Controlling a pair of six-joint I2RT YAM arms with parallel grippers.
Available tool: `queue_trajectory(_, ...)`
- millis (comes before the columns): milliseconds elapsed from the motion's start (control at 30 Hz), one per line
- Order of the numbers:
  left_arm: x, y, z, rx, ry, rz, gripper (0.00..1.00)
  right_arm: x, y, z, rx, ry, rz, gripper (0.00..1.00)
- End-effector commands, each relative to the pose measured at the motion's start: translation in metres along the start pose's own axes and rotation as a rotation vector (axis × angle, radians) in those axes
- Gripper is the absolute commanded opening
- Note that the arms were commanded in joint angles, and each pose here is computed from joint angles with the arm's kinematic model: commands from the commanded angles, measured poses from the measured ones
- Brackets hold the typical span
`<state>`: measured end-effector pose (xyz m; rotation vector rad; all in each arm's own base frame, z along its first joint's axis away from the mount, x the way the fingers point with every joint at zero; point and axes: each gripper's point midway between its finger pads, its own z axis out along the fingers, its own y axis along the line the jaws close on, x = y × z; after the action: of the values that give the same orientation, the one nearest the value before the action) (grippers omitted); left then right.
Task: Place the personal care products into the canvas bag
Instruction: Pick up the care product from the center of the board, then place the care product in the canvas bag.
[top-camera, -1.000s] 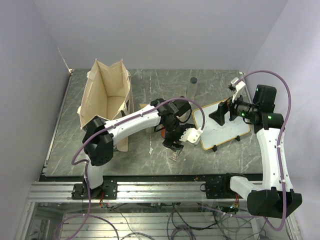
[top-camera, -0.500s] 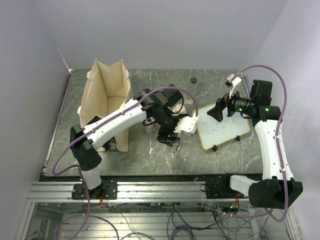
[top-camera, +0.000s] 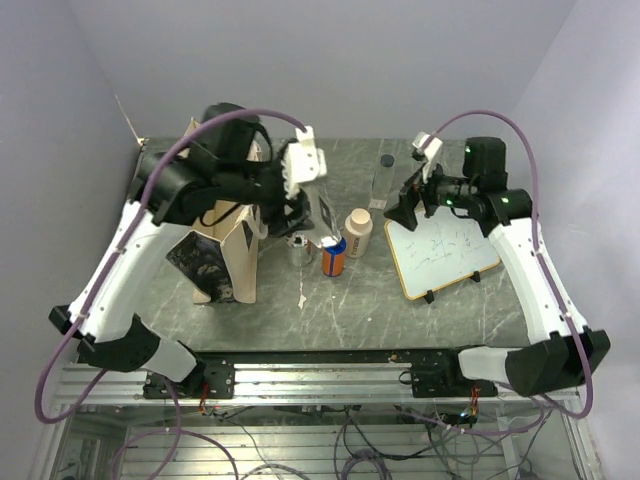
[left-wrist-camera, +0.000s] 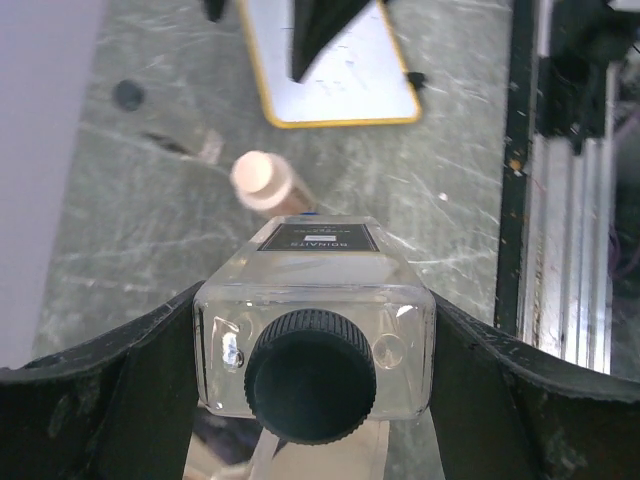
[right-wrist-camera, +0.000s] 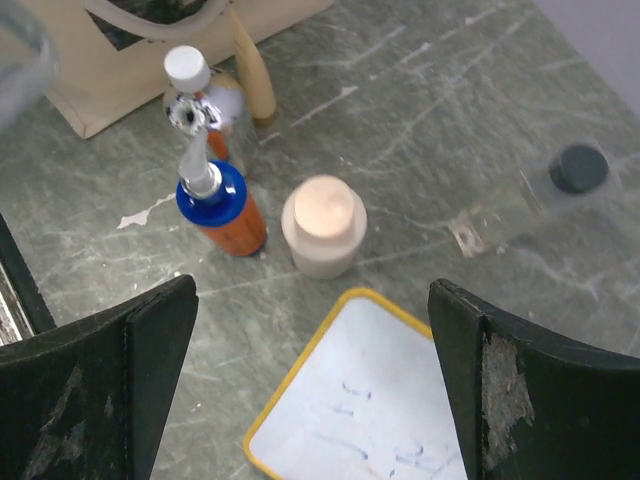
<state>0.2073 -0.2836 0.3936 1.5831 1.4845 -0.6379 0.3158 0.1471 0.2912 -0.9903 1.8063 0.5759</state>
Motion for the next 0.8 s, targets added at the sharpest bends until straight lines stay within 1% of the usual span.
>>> queue_trajectory(0,-0.039,0.046,-0.062,-0.285,-0.150,-0.050,0.07,-0.023,0.009,0.025,-0.064,-0.009,-0.097,0.98)
queue_trajectory(100,-0.032,0.073,-0.092,-0.433,-0.160,-0.123,0.07,-0.032,0.024,0.043,-0.133,-0.020,-0.130,0.97)
queue_trajectory(200,-0.018,0.097,-0.125,-0.573,-0.170,-0.191,0.07,-0.045,0.034,0.061,-0.165,-0.064,-0.144,0.96)
queue_trajectory(267,-0.011,0.107,-0.144,-0.641,-0.183,-0.230,0.07,-0.055,0.041,0.074,-0.194,-0.090,-0.139,0.94)
queue_trajectory(467,0.003,0.133,-0.202,-0.835,-0.264,-0.359,0.07,-0.082,0.084,0.116,-0.345,-0.136,-0.135,0.89)
queue_trajectory(600,0.024,0.149,-0.226,-0.951,-0.284,-0.456,0.07,-0.087,0.118,0.146,-0.436,-0.135,-0.132,0.87)
queue_trajectory(767,0.057,0.165,-0.229,-1.042,-0.230,-0.516,0.07,-0.090,0.157,0.180,-0.506,-0.119,-0.123,0.85)
